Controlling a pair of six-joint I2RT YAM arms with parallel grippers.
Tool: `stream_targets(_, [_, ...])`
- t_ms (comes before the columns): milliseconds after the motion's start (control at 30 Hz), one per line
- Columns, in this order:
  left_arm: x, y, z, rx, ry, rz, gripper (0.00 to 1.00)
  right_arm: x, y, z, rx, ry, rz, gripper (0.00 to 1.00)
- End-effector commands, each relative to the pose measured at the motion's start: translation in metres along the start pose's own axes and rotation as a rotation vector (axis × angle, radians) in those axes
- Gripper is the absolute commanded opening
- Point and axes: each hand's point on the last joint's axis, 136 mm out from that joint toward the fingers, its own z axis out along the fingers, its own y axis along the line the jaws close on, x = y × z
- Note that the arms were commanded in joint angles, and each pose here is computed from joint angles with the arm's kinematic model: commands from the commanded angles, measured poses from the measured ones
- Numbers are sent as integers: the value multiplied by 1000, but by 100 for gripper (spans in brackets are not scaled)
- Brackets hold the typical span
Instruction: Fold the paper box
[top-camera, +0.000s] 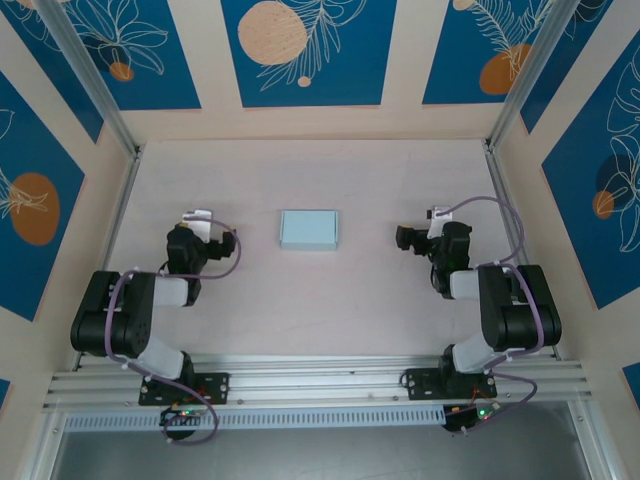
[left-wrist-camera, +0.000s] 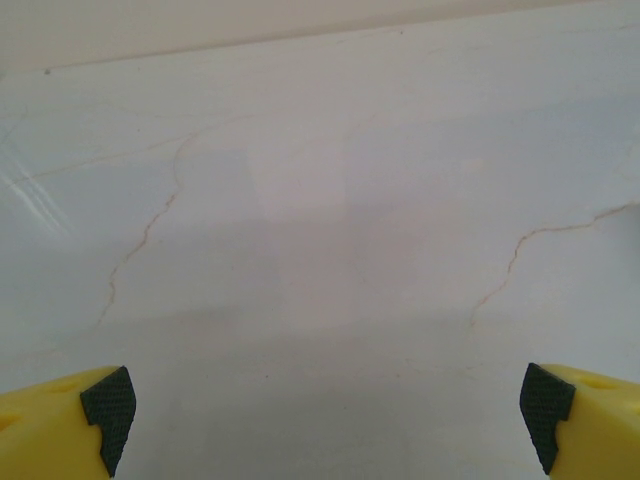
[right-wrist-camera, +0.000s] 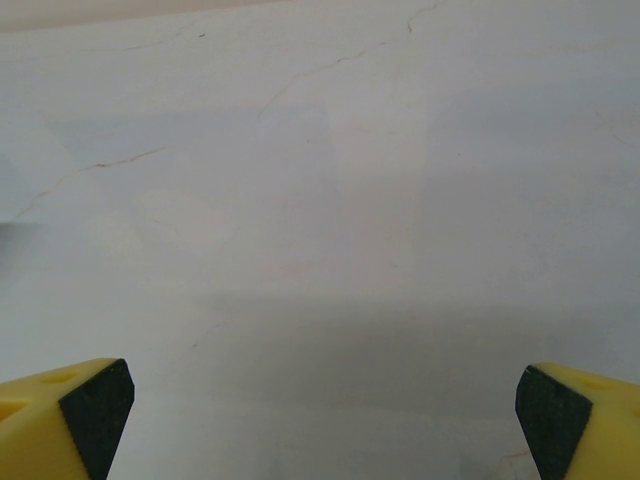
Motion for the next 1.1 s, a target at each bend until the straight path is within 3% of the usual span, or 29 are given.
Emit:
stream_targets(0, [1, 4, 2, -5, 10, -26, 100, -17, 9, 1, -72, -48, -5, 100])
stream_targets(333, [1, 10, -1, -39, -2, -37, 100, -16, 18, -2, -139, -56, -25, 100])
stream_targets(533, [2, 10, -1, -39, -1, -37, 100, -17, 5, 2, -8, -54, -17, 100])
stream_targets(1067, [1, 4, 1, -5, 2, -23, 100, -17, 5, 2, -4, -55, -17, 100])
